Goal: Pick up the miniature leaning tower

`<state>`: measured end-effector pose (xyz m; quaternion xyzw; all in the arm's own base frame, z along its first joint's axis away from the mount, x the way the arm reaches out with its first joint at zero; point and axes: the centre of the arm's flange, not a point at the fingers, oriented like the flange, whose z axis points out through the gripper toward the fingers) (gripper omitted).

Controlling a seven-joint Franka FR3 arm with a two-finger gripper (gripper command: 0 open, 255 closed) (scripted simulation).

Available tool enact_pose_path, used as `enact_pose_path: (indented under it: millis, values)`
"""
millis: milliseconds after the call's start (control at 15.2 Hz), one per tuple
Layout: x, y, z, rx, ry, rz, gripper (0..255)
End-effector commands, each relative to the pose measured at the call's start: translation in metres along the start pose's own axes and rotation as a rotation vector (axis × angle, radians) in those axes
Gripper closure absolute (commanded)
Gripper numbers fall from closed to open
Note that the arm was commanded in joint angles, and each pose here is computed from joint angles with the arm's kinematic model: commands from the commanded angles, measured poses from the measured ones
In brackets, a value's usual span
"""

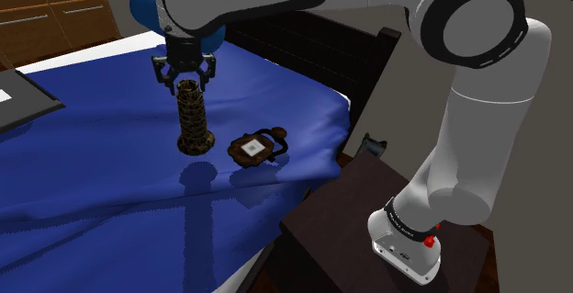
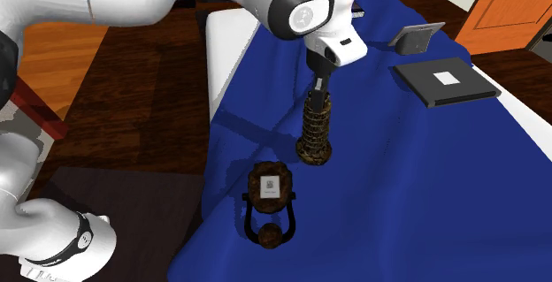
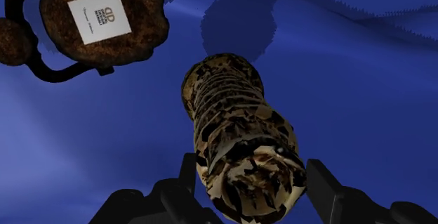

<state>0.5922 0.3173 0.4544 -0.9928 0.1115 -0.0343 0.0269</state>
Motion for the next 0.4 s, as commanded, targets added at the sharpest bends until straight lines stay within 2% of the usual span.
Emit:
enact_pose_path:
  millis: [0, 330]
  values:
    - [0.0, -0.002, -0.011, 0.001, 0.001, 0.0, 255]
    - [0.001, -0.003, -0.027, 0.001, 0.001, 0.0, 255]
